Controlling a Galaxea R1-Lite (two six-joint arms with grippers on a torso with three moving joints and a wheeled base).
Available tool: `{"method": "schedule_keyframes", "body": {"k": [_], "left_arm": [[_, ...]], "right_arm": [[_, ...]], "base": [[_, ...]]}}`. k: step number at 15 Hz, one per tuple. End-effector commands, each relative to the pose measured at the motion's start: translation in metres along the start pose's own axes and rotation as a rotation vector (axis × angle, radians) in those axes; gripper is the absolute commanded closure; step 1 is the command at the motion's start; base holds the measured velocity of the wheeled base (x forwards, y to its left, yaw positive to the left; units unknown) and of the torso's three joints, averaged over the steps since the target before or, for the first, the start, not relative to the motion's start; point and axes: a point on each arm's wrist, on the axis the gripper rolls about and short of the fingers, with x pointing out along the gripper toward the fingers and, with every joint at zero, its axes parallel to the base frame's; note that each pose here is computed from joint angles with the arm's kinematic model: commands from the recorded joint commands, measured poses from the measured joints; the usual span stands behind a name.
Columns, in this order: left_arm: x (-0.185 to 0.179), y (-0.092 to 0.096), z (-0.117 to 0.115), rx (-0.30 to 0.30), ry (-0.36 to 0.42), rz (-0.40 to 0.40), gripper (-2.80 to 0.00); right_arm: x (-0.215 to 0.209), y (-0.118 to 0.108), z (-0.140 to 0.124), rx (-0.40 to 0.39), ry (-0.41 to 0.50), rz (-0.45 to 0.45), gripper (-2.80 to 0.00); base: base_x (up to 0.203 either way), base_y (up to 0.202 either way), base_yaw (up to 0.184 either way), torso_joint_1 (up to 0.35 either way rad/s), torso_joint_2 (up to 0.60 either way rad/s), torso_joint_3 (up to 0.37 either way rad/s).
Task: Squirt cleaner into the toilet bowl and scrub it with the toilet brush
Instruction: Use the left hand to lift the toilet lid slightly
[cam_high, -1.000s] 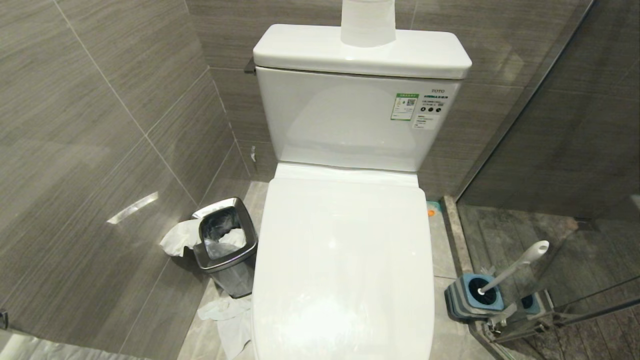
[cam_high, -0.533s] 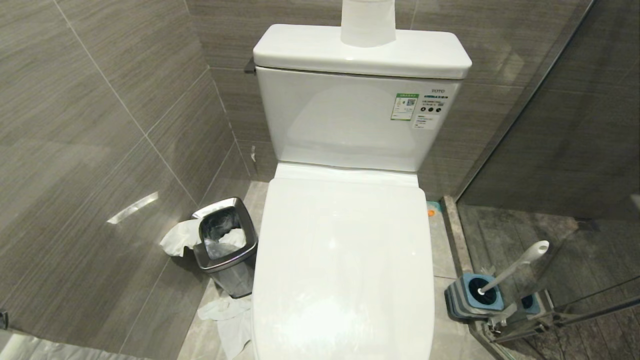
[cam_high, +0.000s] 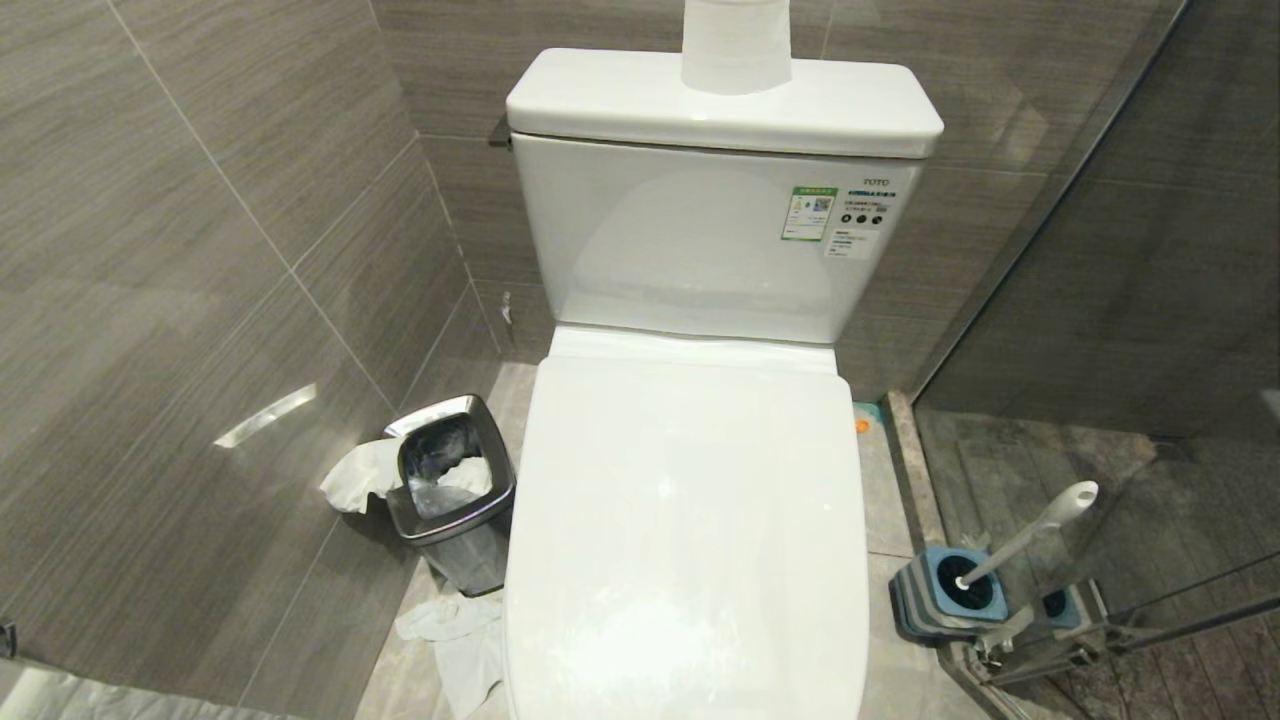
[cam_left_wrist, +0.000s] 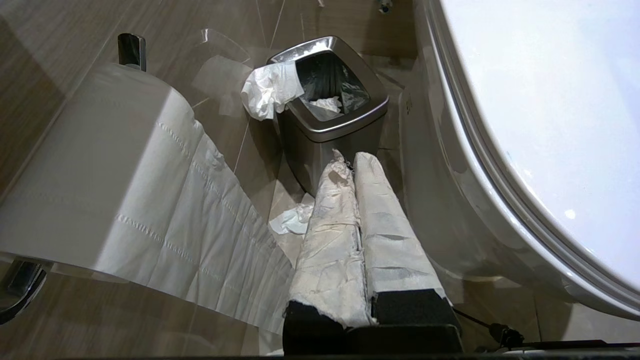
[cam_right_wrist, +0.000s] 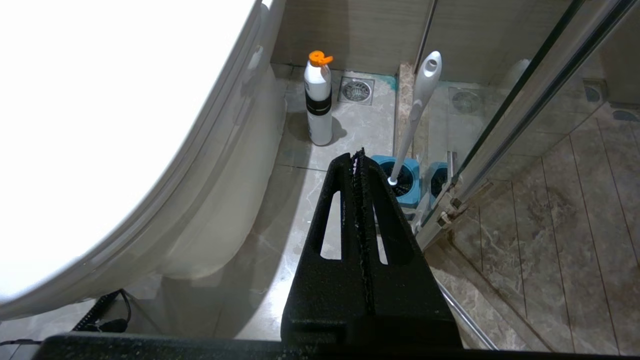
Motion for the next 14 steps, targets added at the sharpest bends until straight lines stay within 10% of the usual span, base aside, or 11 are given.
{"method": "schedule_keyframes", "body": {"k": [1,14], "left_arm": [[0.0001,0.0,-0.0004,0.0,0.001,0.0,0.0],[0.0,0.0,-0.0005,0.003,0.005,0.0,0.0]], "right_arm": [[-0.0001,0.0,0.0003,0.001,-0.001,0.0,0.0],[0.0,0.0,0.0001,0.001,0.0,0.0,0.0]], "base": [[0.0,0.0,0.0,0.0,0.0,0.0],[0.0,0.0,0.0,0.0,0.0,0.0]]}}
